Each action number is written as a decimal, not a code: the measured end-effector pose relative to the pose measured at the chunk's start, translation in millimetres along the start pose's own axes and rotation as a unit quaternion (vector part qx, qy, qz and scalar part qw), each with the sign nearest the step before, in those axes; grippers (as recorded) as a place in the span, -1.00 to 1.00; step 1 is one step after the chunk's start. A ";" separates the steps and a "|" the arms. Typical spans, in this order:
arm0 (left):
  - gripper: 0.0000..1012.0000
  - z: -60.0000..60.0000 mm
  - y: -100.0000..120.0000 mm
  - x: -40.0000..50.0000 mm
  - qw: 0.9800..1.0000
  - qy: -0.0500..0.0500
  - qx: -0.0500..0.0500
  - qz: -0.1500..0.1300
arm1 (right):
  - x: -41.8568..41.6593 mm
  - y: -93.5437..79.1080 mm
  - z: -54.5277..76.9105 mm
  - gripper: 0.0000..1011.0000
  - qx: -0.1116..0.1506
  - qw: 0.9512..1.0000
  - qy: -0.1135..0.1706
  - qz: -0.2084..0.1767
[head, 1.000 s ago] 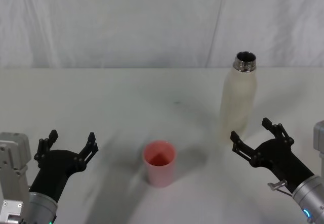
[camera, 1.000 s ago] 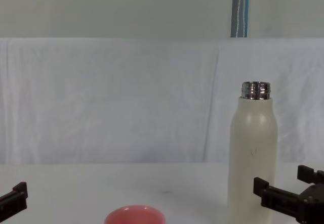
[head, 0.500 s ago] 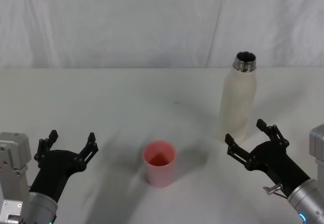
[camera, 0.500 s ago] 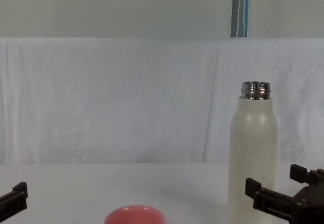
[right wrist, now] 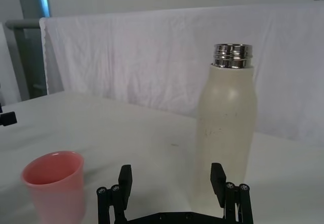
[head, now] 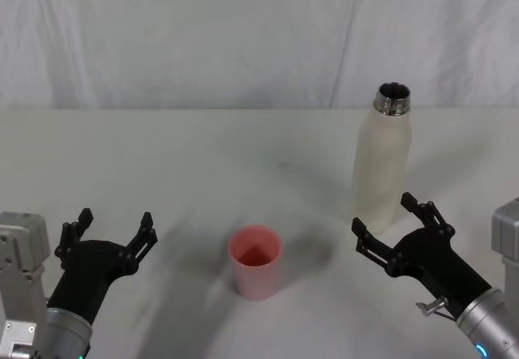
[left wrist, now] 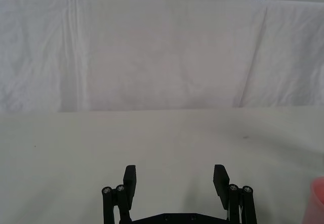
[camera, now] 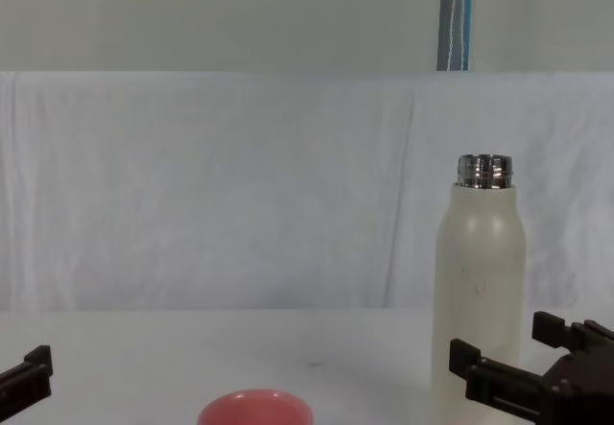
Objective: Grasp the thermos with one hand and pour water into the cup lid.
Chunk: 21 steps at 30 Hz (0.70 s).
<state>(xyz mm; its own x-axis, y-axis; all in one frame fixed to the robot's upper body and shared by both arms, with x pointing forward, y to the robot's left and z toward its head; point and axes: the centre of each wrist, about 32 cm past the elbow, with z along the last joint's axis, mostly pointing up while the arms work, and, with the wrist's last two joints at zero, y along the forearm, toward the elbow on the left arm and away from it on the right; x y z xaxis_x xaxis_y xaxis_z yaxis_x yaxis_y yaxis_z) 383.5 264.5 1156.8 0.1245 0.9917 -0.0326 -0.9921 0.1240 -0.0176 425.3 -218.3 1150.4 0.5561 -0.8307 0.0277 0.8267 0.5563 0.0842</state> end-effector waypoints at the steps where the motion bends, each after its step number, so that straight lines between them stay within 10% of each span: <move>1: 0.98 0.0 0.0 0.0 1.000 0.000 0.000 0.000 | 0.0 0.0 0.0 0.98 0.000 1.000 0.000 0.000; 21: 0.98 0.0 0.0 0.0 1.000 0.000 0.000 0.000 | 3.4 0.7 -0.3 0.98 0.001 1.000 0.003 0.008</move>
<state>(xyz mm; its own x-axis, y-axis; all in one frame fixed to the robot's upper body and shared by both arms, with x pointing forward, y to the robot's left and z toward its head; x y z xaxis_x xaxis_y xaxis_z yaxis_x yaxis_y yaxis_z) 383.5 264.5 1156.8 0.1245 0.9917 -0.0326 -0.9921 0.1240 -0.0176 427.8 -220.7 1150.2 0.5700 -0.8213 0.0225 0.8173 0.5696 0.0866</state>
